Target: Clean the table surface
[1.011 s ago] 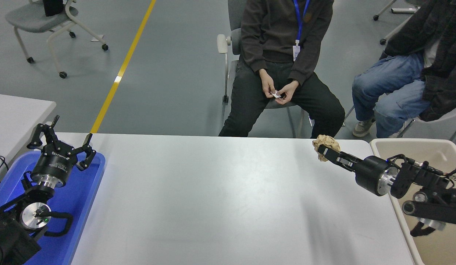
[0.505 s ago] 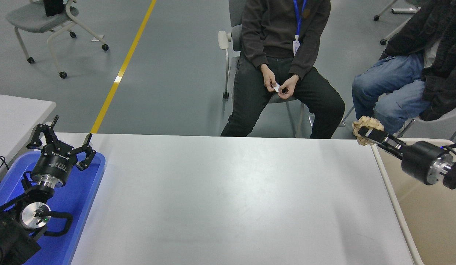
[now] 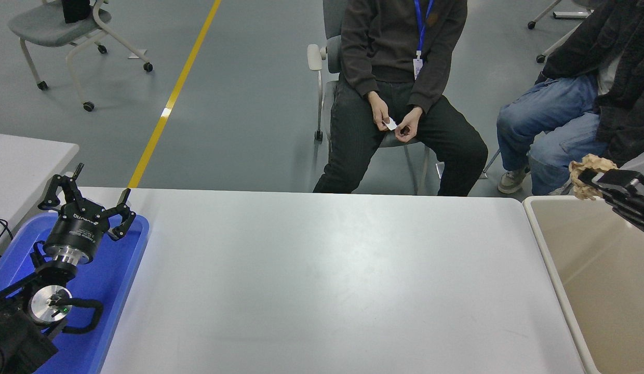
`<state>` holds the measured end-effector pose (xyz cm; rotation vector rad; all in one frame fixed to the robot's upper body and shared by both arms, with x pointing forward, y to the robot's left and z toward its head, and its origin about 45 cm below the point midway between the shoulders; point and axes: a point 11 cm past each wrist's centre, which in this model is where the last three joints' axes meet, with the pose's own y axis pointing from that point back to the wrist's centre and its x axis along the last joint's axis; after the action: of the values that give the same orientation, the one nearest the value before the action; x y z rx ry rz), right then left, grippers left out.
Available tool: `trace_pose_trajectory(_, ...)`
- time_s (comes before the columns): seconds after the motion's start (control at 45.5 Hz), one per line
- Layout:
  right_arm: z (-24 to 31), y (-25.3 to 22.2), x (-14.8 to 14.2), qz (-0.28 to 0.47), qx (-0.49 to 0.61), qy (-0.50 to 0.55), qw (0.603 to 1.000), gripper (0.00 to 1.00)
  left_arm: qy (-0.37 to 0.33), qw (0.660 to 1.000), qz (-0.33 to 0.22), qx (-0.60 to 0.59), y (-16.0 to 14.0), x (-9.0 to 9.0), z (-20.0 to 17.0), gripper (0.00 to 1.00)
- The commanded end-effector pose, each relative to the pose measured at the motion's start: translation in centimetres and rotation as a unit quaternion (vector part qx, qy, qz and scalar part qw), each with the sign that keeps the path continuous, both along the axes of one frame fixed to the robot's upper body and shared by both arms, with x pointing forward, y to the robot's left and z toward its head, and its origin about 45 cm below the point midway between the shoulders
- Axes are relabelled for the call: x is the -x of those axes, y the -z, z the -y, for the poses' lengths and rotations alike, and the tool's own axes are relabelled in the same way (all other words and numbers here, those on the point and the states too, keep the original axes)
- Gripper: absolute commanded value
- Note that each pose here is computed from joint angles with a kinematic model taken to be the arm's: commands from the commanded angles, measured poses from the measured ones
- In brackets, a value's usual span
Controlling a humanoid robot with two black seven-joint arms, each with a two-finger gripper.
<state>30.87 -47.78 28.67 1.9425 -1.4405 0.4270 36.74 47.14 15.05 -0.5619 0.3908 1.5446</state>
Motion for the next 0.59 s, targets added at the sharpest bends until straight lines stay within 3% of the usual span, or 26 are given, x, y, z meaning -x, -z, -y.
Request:
trace_pose_trajectory(0.0,3.4,1.8,1.2,-0.014,-0.018,0.057,0.998,0.0,0.0,1.0,0.0,0.0,0.0,0.0,0.0,1.0)
trace_pose_trajectory(0.571,9.3,11.1,2.7,-0.072,0.002,0.175,0.982,0.0,0.0,1.0,0.0,0.0,0.0,0.0,0.0,1.0)
